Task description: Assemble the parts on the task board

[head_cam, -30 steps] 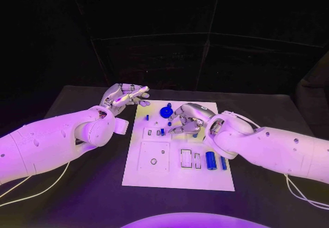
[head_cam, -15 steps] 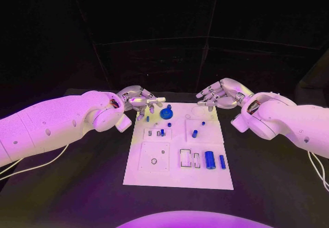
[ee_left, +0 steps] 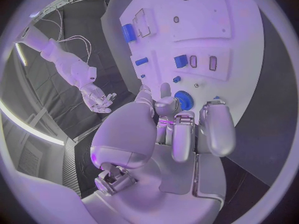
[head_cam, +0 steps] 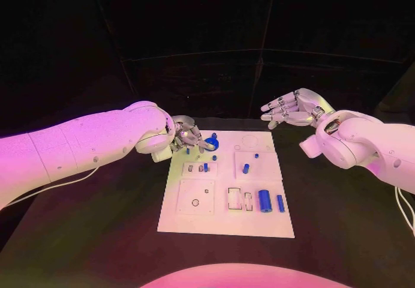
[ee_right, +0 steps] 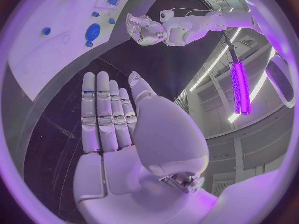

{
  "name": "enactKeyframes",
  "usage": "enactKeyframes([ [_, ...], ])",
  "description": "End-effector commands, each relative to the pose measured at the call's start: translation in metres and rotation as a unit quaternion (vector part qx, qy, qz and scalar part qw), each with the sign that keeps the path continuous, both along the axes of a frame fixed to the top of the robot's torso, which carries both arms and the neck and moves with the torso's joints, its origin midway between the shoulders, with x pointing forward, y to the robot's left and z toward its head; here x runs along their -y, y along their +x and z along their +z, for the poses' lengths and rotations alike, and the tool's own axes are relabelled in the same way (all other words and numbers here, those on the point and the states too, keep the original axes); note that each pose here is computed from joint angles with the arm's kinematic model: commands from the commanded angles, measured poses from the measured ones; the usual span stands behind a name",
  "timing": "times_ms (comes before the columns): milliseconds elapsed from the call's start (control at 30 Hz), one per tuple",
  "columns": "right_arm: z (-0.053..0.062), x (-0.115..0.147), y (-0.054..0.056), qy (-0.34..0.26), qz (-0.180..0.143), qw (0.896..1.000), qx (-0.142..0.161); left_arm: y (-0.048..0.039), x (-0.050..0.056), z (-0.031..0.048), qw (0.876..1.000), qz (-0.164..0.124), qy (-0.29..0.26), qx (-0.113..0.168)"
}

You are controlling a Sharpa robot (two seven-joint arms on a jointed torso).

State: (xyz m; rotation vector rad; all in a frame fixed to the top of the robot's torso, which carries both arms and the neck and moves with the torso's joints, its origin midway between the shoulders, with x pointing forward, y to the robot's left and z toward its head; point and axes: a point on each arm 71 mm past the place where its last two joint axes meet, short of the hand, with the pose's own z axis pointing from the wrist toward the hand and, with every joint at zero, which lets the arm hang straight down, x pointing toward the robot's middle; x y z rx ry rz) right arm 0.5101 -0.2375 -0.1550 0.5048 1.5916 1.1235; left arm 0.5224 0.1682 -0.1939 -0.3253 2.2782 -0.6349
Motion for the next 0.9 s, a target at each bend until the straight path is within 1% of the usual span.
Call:
enactKeyframes([
  [33, 0.005, 0.001, 0.003, 0.019, -0.009, 1.000, 0.015, 0.0031, 0.001, -0.0027, 0.997, -0.014, 0.076, 0.001],
  [267, 0.005, 0.000, 0.007, 0.018, -0.014, 1.000, 0.018, 0.0071, 0.013, -0.0068, 0.994, -0.032, 0.105, -0.001],
  [633, 0.004, -0.002, 0.009, 0.018, -0.015, 1.000, 0.017, 0.0080, 0.028, -0.0167, 0.989, -0.061, 0.133, -0.025],
  [733, 0.004, -0.002, 0.010, 0.018, -0.016, 1.000, 0.017, 0.0084, 0.031, -0.0189, 0.988, -0.065, 0.138, -0.029],
  [900, 0.004, -0.002, 0.010, 0.017, -0.017, 1.000, 0.017, 0.0095, 0.031, -0.0219, 0.987, -0.067, 0.145, -0.035],
])
